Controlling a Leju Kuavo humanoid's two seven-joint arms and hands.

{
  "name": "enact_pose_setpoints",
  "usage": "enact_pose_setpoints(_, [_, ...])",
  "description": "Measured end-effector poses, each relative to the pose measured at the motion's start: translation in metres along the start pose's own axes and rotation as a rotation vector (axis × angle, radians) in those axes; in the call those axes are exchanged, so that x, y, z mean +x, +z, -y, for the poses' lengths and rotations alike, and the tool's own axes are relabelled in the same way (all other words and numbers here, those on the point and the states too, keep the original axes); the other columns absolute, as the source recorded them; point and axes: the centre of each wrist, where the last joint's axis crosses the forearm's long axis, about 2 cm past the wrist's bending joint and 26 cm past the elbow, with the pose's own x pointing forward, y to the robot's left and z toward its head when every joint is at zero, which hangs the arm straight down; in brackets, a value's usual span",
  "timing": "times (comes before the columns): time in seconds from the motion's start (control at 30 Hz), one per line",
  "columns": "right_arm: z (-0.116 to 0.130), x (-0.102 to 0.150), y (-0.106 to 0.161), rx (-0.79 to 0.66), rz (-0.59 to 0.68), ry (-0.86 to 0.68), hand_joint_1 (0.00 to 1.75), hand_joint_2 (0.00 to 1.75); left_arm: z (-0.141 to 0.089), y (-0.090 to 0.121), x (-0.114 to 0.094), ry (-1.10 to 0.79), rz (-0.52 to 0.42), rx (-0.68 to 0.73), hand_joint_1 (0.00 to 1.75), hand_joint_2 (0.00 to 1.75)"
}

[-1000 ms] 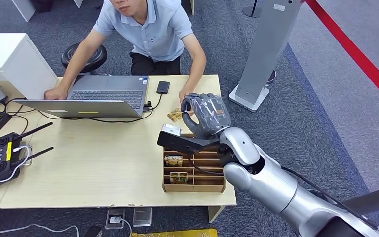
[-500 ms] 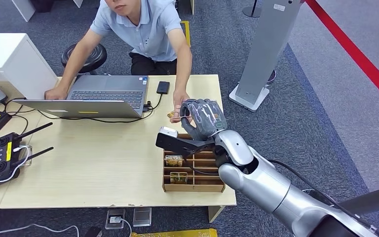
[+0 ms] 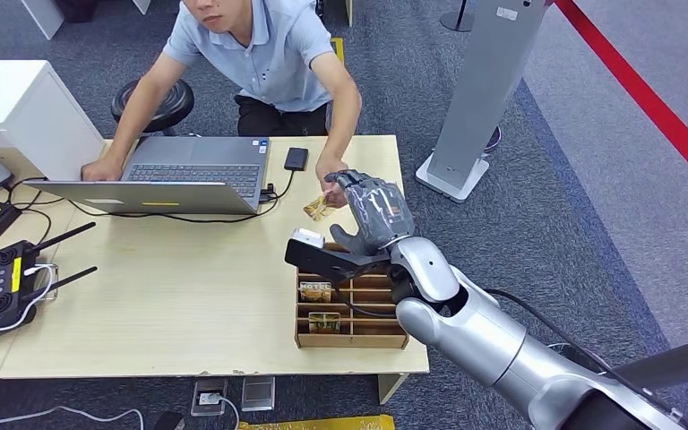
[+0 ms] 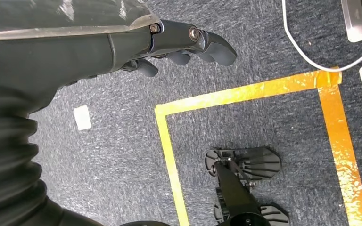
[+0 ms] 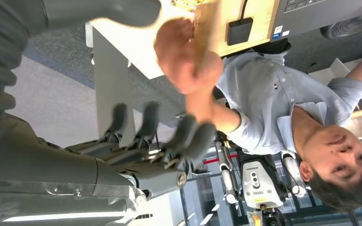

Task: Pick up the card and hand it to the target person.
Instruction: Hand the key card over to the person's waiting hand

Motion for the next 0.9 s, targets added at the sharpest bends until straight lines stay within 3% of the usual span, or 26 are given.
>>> enact_pose_setpoints(0.23, [0.004,-0.002,0.001,-0.067,-0.008,-0.079,0.0,1.75,0.001,0.0,-0.006,0.012,-0.01,0.022,0.0,0.0])
enact_pose_setpoints(0.37, [0.006,-0.007,0.013,-0.121,0.003,-0.315,0.0,1.75,0.001,0.001,-0.01,0.024,-0.023,0.038,0.0,0.0])
enact_pose_setpoints(0.6, [0.0,-0.028,0.06,-0.146,-0.044,-0.759,0.0,1.75,0.001,0.001,-0.014,0.042,-0.05,0.055,0.0,0.0])
enact_pose_setpoints(0.9, [-0.021,-0.047,0.124,-0.014,-0.152,-1.057,0.0,1.75,0.001,0.001,-0.015,0.049,-0.058,0.063,0.0,0.0])
